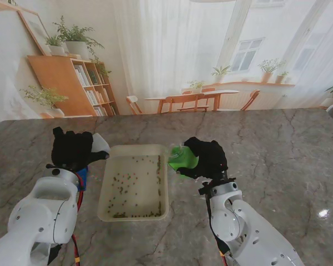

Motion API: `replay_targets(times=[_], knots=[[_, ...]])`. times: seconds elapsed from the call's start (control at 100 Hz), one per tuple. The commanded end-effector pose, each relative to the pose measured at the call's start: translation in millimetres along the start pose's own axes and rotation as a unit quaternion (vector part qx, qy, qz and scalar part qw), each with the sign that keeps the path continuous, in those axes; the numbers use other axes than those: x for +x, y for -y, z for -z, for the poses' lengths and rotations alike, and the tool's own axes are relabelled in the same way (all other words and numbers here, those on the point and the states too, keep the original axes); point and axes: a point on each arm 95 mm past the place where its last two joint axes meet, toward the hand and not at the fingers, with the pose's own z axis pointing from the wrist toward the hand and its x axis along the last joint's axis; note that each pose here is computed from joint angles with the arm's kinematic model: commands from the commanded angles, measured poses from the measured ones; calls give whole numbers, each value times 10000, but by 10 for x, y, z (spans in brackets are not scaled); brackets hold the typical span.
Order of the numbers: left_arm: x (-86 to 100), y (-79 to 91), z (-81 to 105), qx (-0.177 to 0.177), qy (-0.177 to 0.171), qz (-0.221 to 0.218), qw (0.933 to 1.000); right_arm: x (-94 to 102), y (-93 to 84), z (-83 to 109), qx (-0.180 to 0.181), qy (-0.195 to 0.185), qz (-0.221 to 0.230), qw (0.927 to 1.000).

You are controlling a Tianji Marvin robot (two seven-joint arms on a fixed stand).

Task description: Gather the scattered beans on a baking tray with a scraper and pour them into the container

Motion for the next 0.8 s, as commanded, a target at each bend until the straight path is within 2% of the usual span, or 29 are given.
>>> replay_targets(times=[0.0,0.26,0.45,0.59,0.79], knots=[[-107,-124,-8,-246,123,-52,9996,-2,-19,2,-21,89,-40,10000],[-536,-386,-130,-780,359,-688,9939,-28,-61,15,-89,226,-22,9997],[-803,-567,-348,-1200,488,-1017,9863,-29,-63,11,-52,240,2,9997],[-949,-728,-542,-1446,601,-1099,9815,-32,-48,-3,-2,224,36,9997],[-1052,-944,-835,-1722,709,-994,9775,-41,-21,-45,41,227,63,9997]])
